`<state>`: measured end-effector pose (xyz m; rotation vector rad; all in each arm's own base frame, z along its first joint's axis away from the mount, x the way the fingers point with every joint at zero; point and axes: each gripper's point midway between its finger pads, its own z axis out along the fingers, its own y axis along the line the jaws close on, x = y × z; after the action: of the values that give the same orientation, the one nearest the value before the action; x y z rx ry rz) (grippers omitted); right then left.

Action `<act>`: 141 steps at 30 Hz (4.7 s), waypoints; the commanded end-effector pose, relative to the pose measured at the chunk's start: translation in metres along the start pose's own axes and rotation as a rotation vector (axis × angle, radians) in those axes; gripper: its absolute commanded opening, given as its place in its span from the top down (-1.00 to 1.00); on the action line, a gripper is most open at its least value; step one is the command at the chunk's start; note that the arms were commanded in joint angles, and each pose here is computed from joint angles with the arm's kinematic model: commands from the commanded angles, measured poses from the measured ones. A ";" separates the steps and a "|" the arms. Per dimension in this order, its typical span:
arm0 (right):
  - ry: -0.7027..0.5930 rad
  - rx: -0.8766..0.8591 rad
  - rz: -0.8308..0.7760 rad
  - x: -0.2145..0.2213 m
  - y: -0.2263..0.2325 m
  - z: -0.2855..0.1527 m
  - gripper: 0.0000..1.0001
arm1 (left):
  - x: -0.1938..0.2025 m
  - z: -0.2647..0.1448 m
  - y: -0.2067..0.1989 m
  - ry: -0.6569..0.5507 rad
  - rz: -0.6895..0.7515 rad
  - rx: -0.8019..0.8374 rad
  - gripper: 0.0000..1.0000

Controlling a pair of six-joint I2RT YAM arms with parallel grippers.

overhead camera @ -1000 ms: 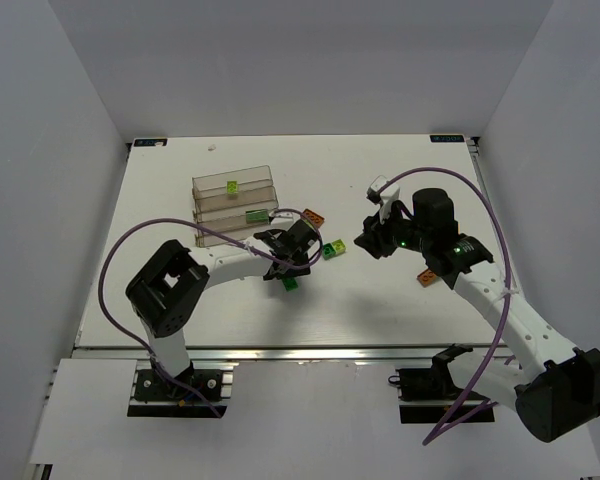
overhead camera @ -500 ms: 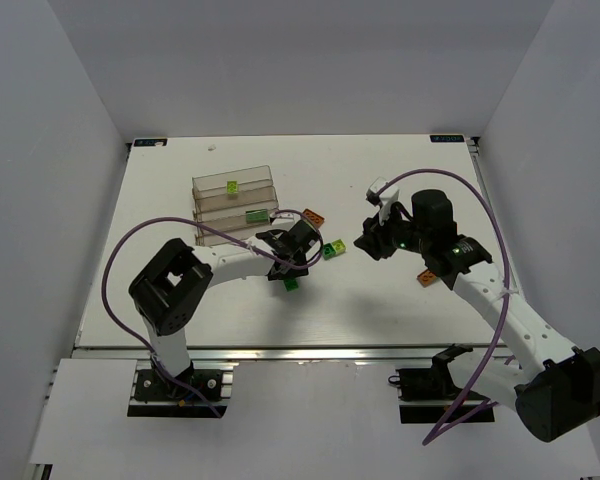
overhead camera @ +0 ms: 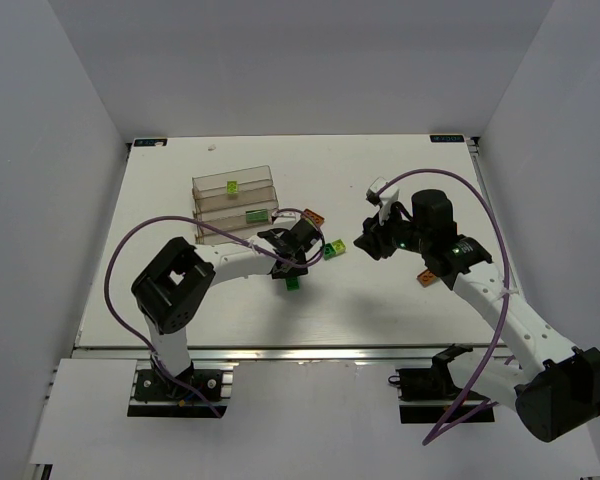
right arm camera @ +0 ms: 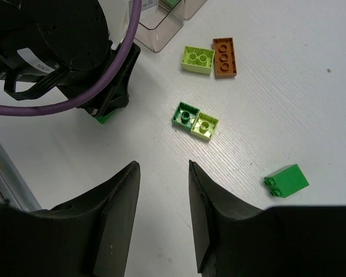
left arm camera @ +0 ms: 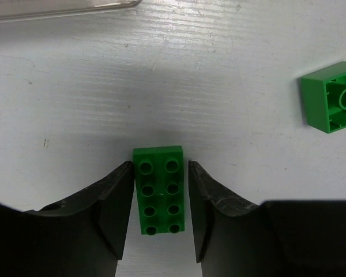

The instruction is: Sort the legos into containers by color

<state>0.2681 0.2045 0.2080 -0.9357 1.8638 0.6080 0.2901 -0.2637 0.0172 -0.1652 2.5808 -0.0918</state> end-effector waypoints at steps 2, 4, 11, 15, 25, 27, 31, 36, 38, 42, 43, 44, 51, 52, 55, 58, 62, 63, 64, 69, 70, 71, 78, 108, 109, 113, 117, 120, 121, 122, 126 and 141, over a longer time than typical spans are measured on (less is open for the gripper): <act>-0.047 0.003 -0.033 -0.013 0.000 -0.001 0.09 | 0.021 0.011 0.000 0.076 0.016 0.000 -0.01; -0.050 0.000 -0.035 -0.013 0.001 -0.002 0.09 | 0.022 0.011 -0.001 0.080 0.018 0.003 0.11; -0.060 0.002 -0.039 -0.016 0.001 -0.004 0.09 | 0.005 -0.002 -0.010 0.038 0.030 0.057 0.51; -0.066 0.001 -0.044 -0.017 0.002 -0.004 0.09 | -0.018 -0.026 -0.021 -0.043 0.060 0.131 0.73; -0.081 -0.004 -0.048 -0.021 0.004 -0.008 0.10 | -0.063 -0.069 -0.035 -0.216 0.235 0.255 0.99; -0.087 -0.009 -0.051 -0.023 0.005 -0.009 0.09 | -0.073 -0.075 -0.032 -0.254 0.255 0.256 1.00; -0.104 -0.020 -0.050 -0.027 0.009 -0.013 0.09 | -0.110 -0.094 -0.021 -0.347 0.288 0.273 1.00; -0.125 -0.055 -0.047 -0.031 0.018 -0.017 0.09 | -0.148 -0.104 -0.007 -0.394 0.292 0.357 1.00; -0.128 -0.069 -0.047 -0.031 0.022 -0.017 0.09 | -0.168 -0.100 0.004 -0.422 0.298 0.334 1.00; -0.129 -0.099 -0.050 -0.032 0.029 -0.017 0.09 | -0.192 -0.093 0.018 -0.478 0.382 0.263 1.00; -0.129 -0.108 -0.053 -0.032 0.032 -0.016 0.09 | -0.195 -0.092 0.020 -0.486 0.403 0.248 1.00; -0.131 -0.116 -0.055 -0.032 0.035 -0.016 0.09 | -0.201 -0.092 0.020 -0.499 0.421 0.233 1.00; -0.139 -0.133 -0.068 -0.034 0.042 -0.018 0.09 | -0.232 -0.073 0.019 -0.540 0.613 0.195 1.00; -0.140 -0.131 -0.070 -0.034 0.041 -0.018 0.09 | -0.235 -0.071 0.020 -0.541 0.627 0.194 1.00; -0.153 -0.124 -0.081 -0.037 0.041 -0.021 0.09 | -0.244 -0.059 0.026 -0.554 0.685 0.182 1.00; -0.165 -0.112 -0.085 -0.039 0.040 -0.024 0.09 | -0.245 -0.043 0.038 -0.552 0.750 0.152 1.00; -0.173 -0.107 -0.092 -0.041 0.040 -0.025 0.09 | -0.247 -0.023 0.057 -0.510 0.780 0.114 1.00; -0.170 -0.108 -0.089 -0.040 0.040 -0.025 0.09 | -0.251 -0.021 0.059 -0.507 0.784 0.114 1.00; -0.169 -0.110 -0.091 -0.040 0.040 -0.024 0.09 | -0.250 -0.015 0.061 -0.495 0.788 0.125 1.00; -0.164 -0.101 -0.094 -0.039 0.038 -0.023 0.09 | -0.253 -0.004 0.074 -0.476 0.778 0.140 1.00; -0.164 -0.098 -0.094 -0.039 0.038 -0.023 0.08 | -0.252 -0.001 0.076 -0.469 0.776 0.141 1.00; -0.164 -0.098 -0.094 -0.039 0.038 -0.023 0.08 | -0.251 0.002 0.079 -0.463 0.778 0.137 1.00; -0.164 -0.083 -0.097 -0.039 0.035 -0.023 0.08 | -0.246 0.010 0.088 -0.452 0.766 0.112 0.81; -0.180 -0.057 -0.117 -0.042 0.031 -0.026 0.02 | -0.256 0.011 0.097 -0.490 0.709 0.067 0.01; -0.179 -0.056 -0.117 -0.042 0.031 -0.026 0.02 | -0.257 0.007 0.095 -0.497 0.707 0.074 -0.33; -0.187 -0.052 -0.122 -0.044 0.031 -0.027 0.01 | -0.261 0.000 0.093 -0.523 0.695 0.083 -0.96; -0.189 -0.044 -0.123 -0.043 0.030 -0.027 0.00 | -0.262 -0.004 0.095 -0.528 0.688 0.075 -0.96; -0.185 -0.047 -0.121 -0.043 0.030 -0.026 0.00 | -0.270 -0.020 0.092 -0.567 0.646 0.089 -0.96; -0.184 -0.047 -0.120 -0.042 0.030 -0.026 0.00 | -0.274 -0.027 0.089 -0.590 0.626 0.103 -0.96; -0.184 -0.050 -0.120 -0.042 0.030 -0.026 -0.01 | -0.276 -0.036 0.085 -0.608 0.586 0.128 -0.96; -0.166 -0.061 -0.114 -0.038 0.030 -0.021 0.00 | -0.302 -0.111 0.075 -0.811 0.428 0.214 -0.96; -0.090 -0.037 -0.076 -0.021 0.018 -0.002 -0.10 | -0.233 -0.217 0.113 -0.924 0.065 0.355 -0.96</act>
<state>0.2493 0.2194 0.2313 -0.9865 1.7381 0.6573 0.3673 -0.1138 0.3434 0.0815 1.5202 -0.3043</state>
